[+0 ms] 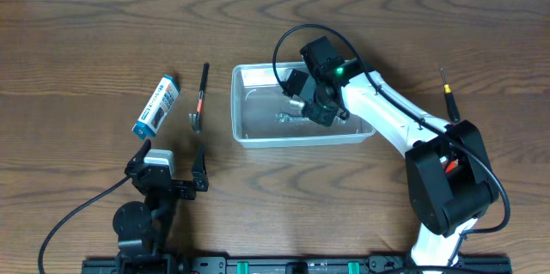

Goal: Pack container
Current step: 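Carry the ratchet screwdriver into the container and release it, then move the right gripper to the yellow-handled screwdriver and grasp it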

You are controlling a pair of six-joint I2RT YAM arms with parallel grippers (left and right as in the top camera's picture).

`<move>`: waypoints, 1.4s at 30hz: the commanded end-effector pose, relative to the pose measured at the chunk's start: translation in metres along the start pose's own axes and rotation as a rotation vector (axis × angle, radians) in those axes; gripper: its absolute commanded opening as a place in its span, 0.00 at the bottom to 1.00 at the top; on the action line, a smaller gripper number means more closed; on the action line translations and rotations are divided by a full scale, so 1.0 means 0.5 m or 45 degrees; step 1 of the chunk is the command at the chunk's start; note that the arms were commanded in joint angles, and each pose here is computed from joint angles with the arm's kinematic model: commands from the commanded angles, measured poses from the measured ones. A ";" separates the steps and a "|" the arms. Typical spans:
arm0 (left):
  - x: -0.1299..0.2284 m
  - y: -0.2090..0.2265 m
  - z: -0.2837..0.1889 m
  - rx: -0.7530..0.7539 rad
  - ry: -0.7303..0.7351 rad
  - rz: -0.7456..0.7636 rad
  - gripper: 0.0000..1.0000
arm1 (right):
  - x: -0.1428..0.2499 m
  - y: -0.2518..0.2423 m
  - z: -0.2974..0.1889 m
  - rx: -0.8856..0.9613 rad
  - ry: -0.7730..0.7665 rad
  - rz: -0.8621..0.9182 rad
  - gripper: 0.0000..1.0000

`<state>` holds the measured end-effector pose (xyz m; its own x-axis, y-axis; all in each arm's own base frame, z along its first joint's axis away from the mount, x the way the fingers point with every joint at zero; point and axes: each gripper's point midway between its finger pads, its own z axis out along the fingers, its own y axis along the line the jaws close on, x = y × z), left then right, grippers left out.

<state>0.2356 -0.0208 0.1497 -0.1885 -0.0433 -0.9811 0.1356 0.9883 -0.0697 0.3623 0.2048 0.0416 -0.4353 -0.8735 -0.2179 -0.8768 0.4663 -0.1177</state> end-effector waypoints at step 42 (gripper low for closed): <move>0.012 -0.002 0.002 0.012 0.015 0.018 0.98 | 0.526 -0.368 -0.250 0.306 0.265 1.384 0.51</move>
<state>0.2356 -0.0208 0.1498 -0.1882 -0.0433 -0.9812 0.1356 0.9883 -0.0696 0.3922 -0.1246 0.1374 -0.9853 0.0102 -0.1705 0.0422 0.9818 -0.1850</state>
